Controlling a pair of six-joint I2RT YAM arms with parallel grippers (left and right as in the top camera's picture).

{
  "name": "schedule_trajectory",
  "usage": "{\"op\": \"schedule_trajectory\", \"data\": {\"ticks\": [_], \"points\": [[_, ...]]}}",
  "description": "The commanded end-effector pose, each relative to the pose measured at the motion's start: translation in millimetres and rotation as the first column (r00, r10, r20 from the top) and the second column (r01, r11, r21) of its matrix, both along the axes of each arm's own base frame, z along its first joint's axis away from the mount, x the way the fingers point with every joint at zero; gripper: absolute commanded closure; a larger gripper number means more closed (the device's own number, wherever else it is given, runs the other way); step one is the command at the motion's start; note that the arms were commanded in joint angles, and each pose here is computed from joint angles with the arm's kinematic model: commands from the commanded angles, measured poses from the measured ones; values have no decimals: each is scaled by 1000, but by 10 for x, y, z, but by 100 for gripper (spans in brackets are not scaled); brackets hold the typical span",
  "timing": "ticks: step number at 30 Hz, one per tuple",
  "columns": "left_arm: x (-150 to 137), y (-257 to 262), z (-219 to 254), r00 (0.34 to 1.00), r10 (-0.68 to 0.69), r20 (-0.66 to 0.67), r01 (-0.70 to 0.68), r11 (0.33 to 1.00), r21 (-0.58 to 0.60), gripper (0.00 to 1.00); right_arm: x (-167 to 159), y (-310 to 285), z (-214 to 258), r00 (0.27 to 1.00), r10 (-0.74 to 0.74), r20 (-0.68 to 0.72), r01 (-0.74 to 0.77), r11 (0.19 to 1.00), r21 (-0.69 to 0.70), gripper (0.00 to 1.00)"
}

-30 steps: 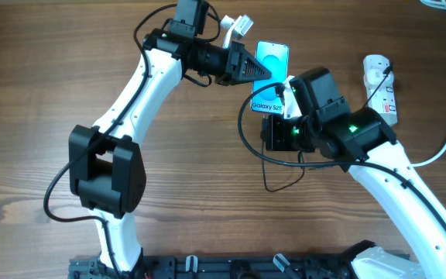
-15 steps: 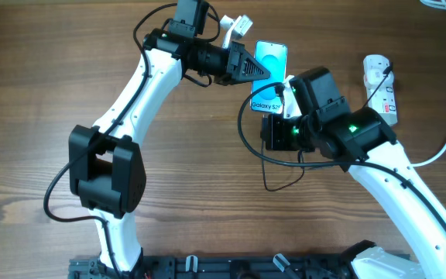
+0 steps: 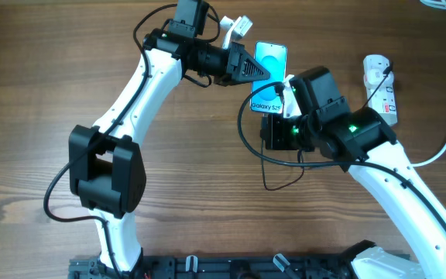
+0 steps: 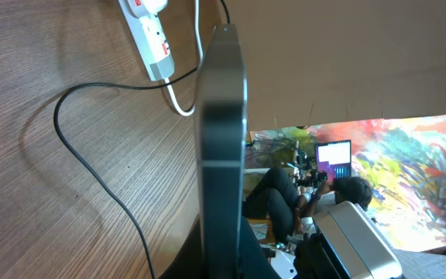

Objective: Plug charger to phone and switch on socket
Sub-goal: 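Push the plug up into the phone's port with the right gripper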

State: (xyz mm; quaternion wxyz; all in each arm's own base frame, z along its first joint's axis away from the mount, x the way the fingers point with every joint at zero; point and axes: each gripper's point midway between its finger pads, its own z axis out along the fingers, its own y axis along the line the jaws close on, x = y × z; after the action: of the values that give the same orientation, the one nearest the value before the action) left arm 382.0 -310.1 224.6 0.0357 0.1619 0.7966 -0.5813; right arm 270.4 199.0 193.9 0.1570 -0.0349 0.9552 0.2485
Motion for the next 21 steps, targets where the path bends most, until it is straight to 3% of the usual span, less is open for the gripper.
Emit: {"op": "schedule_trajectory", "data": {"ticks": [1, 21], "points": [[-76, -13, 244, 998, -23, 65, 26, 999, -37, 96, 58, 9, 36, 999, 6, 31, -6, 1000, -9, 96], [-80, -11, 241, 998, -24, 62, 26, 999, -36, 96, 32, -10, 16, 1000, -1, 15, 2, 1000, -16, 96]]}}
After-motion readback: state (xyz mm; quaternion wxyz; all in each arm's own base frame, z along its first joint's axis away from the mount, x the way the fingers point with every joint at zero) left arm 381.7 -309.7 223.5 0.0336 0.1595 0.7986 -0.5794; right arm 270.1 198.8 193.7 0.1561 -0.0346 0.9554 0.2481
